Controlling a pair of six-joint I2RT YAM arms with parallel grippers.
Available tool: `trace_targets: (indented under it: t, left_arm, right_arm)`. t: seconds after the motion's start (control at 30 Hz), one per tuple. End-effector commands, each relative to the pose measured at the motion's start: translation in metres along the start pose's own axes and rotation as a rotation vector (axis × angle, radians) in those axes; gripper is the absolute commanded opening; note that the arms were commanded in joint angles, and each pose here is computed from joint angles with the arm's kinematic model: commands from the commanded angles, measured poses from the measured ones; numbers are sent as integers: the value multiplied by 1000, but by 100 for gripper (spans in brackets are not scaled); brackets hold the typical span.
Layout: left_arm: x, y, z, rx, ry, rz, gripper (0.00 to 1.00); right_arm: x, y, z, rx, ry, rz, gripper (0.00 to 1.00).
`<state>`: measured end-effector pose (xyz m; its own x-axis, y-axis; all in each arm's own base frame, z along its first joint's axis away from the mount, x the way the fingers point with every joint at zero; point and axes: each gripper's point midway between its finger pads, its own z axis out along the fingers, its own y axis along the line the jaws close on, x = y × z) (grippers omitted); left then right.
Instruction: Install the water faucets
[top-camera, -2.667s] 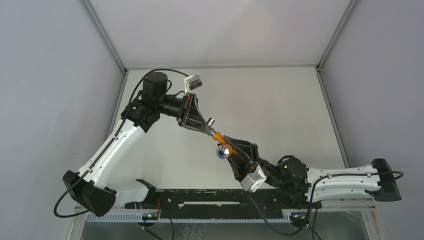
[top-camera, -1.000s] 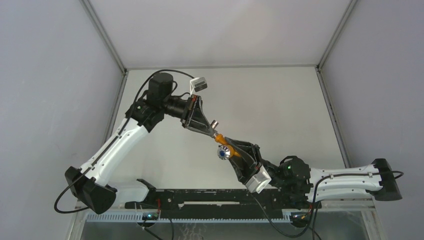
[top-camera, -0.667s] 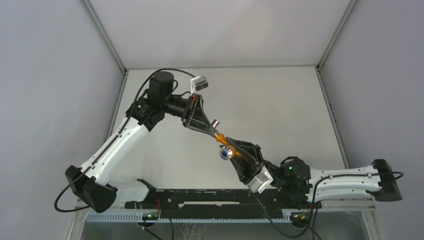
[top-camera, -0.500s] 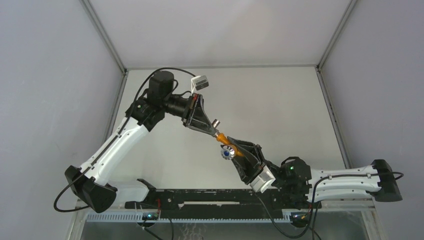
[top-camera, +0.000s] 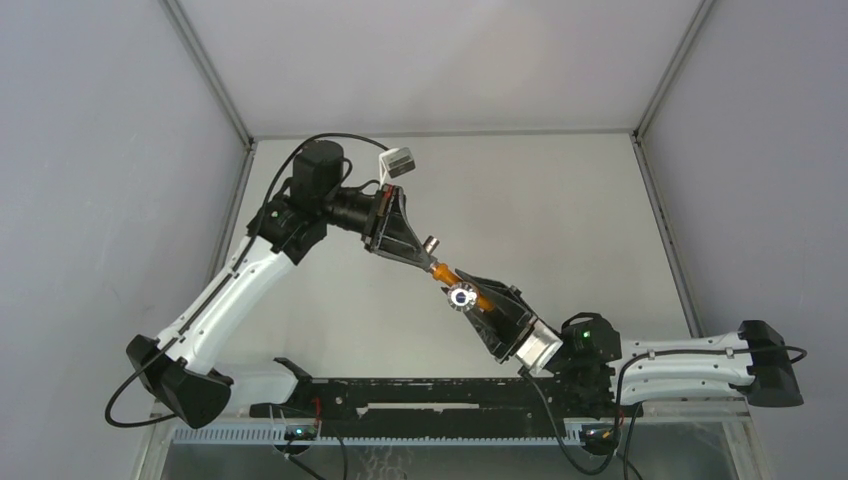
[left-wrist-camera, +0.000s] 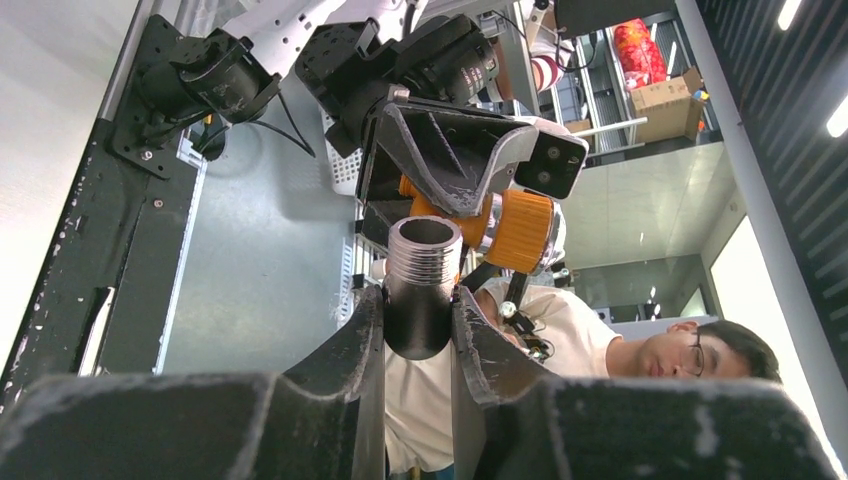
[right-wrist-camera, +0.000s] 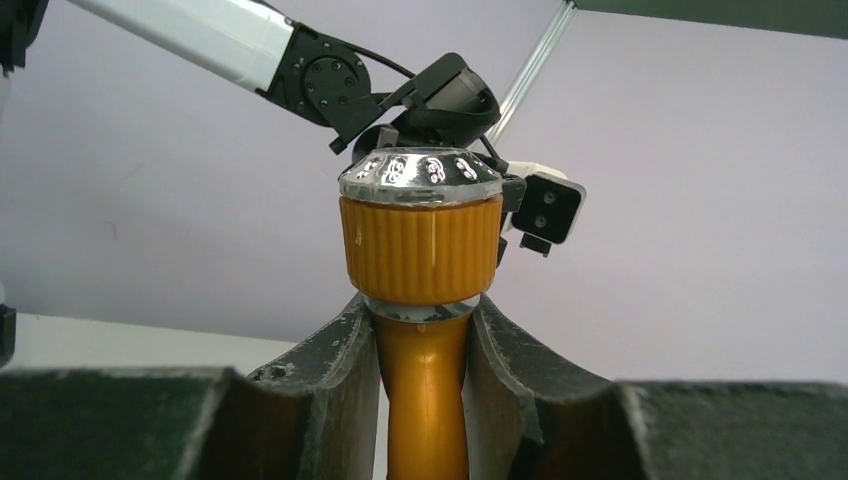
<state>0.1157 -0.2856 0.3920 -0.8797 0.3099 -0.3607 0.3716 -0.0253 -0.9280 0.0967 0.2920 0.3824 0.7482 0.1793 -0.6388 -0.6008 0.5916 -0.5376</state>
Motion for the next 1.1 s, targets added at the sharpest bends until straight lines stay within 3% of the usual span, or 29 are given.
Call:
trace_targets:
  t: [0.0,0.33,0.63,1.07]
  left_arm:
    - [10,-47,-2,78,28,143,0]
    - [5,-59,-3,95,-29,222,0]
    - [0,-54,-2,85,-63,252,0]
    - [-20,-45,2,86,-203,364,0]
  right_arm:
    - [16,12,0,0,37,127,0]
    - [17,-3,0,110,2,441,0]
    - [14,-10,-1,101,14,618,0]
    - [9,-14,3,61,31,827,0]
